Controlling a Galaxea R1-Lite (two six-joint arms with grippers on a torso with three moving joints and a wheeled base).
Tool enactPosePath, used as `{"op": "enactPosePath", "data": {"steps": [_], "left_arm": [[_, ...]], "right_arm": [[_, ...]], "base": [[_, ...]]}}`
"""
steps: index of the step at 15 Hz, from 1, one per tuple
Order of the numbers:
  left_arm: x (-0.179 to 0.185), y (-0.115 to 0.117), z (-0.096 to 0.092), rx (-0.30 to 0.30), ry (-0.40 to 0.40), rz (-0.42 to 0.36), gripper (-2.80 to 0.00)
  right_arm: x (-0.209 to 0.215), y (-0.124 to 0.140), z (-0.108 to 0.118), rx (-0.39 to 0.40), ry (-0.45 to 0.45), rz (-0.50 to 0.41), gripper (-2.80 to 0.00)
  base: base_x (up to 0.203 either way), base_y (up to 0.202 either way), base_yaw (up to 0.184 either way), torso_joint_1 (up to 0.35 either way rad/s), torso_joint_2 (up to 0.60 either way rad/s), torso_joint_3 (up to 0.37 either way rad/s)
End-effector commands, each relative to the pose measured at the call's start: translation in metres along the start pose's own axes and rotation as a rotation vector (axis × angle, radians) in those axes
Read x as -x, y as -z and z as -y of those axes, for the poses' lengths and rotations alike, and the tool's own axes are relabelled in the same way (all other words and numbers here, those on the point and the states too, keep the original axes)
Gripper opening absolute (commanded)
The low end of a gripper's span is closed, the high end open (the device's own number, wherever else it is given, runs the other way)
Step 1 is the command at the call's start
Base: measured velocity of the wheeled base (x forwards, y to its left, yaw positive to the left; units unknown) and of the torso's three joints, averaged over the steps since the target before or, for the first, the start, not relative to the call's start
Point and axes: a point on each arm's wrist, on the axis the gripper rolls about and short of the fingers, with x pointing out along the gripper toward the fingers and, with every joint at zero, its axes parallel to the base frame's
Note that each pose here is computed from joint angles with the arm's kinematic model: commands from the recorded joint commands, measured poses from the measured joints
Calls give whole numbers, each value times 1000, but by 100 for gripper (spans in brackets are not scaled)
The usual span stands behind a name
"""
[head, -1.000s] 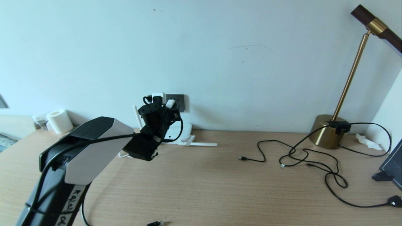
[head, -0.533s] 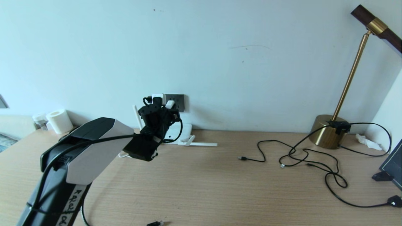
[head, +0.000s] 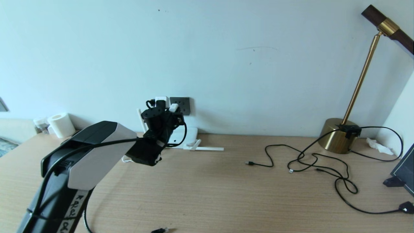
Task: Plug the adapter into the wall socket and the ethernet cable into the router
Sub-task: Plug plug into socket
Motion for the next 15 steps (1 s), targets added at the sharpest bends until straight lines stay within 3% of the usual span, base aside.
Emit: {"op": "enactPosePath", "data": {"steps": [1, 15], "left_arm": [[0, -1, 0, 1, -2, 7, -280], [-2, -7, 2, 2, 1, 16, -280]], "right_arm": [[-1, 3, 0, 0, 0, -9, -280], [-1, 3, 0, 0, -1, -9, -280]], "base": [[0, 0, 0, 0, 0, 0], [0, 0, 0, 0, 0, 0]]}}
